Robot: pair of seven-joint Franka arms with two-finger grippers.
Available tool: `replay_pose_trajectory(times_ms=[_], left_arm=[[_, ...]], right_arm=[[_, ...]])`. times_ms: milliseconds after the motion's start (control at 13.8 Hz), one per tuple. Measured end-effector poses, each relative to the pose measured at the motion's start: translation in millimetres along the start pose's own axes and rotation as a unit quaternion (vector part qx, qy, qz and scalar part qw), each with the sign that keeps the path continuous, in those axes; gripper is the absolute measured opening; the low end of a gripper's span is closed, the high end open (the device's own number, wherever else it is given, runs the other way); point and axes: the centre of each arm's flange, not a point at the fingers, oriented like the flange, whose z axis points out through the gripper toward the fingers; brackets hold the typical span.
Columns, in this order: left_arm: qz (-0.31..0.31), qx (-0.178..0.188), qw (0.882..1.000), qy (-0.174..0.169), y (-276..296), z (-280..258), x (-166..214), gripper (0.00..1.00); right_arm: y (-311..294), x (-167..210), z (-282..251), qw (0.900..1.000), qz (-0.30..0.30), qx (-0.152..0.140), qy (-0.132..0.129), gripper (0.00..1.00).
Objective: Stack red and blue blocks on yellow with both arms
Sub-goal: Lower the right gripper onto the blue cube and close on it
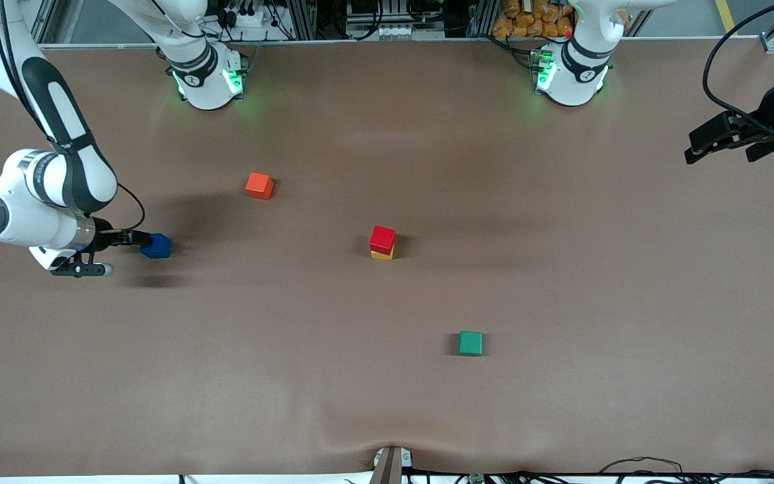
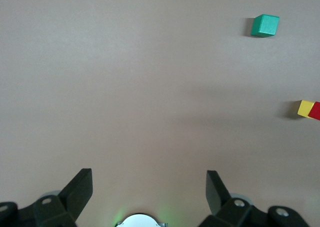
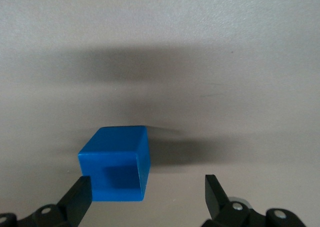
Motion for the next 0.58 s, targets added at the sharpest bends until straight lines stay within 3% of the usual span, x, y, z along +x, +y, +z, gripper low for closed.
replay_pose_trajectory(times_ms=[580], left_arm=[[-0.006,0.008,1.000,0.006,-8,-5,0,1.00]], right_arm=[[-35,-2,17,1.000,-0.003,-0.004,0.012,1.00]])
